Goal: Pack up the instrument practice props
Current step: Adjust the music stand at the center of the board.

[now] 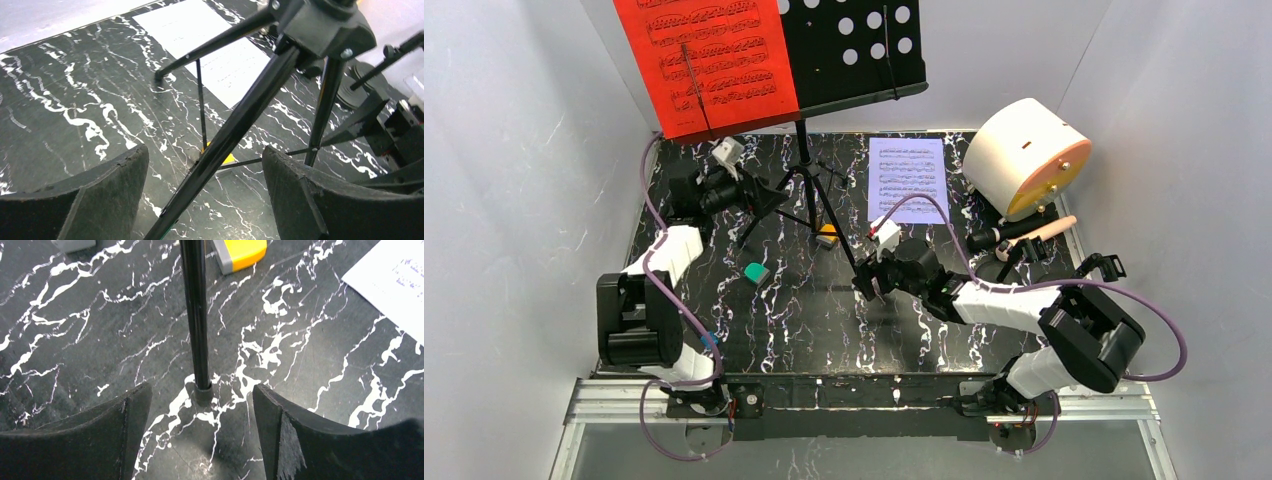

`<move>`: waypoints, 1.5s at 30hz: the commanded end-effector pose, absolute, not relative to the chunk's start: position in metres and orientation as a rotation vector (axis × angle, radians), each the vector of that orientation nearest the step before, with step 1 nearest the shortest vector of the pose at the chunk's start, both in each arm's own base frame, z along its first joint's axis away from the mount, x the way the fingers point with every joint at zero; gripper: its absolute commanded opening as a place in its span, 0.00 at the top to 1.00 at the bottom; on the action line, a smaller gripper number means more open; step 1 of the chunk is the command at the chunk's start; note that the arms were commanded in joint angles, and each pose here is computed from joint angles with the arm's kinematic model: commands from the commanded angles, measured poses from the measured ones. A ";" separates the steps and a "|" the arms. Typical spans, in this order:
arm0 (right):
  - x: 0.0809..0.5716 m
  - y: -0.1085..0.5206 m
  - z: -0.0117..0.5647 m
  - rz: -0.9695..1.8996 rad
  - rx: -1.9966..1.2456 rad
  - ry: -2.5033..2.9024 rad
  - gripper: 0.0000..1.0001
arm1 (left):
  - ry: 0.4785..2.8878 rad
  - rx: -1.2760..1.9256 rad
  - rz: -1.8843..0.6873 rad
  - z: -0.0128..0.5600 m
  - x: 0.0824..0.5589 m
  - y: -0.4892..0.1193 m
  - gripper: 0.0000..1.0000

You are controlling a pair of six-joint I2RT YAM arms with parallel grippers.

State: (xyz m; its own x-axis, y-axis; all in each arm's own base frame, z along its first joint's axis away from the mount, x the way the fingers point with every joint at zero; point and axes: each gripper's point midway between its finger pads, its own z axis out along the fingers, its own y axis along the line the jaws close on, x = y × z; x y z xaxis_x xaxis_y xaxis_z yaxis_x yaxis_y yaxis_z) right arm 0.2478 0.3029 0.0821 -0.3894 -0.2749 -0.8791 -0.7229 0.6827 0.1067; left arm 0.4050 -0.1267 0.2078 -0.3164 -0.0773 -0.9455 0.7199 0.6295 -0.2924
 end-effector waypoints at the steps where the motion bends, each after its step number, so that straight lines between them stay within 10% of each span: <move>1: 0.253 0.316 0.092 0.632 -0.796 1.848 0.20 | 1.580 0.757 -0.866 0.216 0.400 -0.143 0.21; 9: 0.256 0.329 0.069 0.619 -0.906 1.849 0.36 | 1.567 0.819 -0.804 0.211 0.399 -0.141 0.37; 23: 0.272 0.342 0.045 0.497 -1.247 1.719 0.97 | 1.634 0.862 -0.585 0.201 0.377 -0.136 0.94; 40: 0.345 0.333 0.019 0.351 -1.341 1.766 0.99 | 1.831 0.503 -0.504 0.161 0.342 -0.129 1.00; 45: 0.344 0.328 0.017 0.350 -1.311 1.777 0.86 | 1.835 0.432 -0.542 0.163 0.352 -0.134 0.96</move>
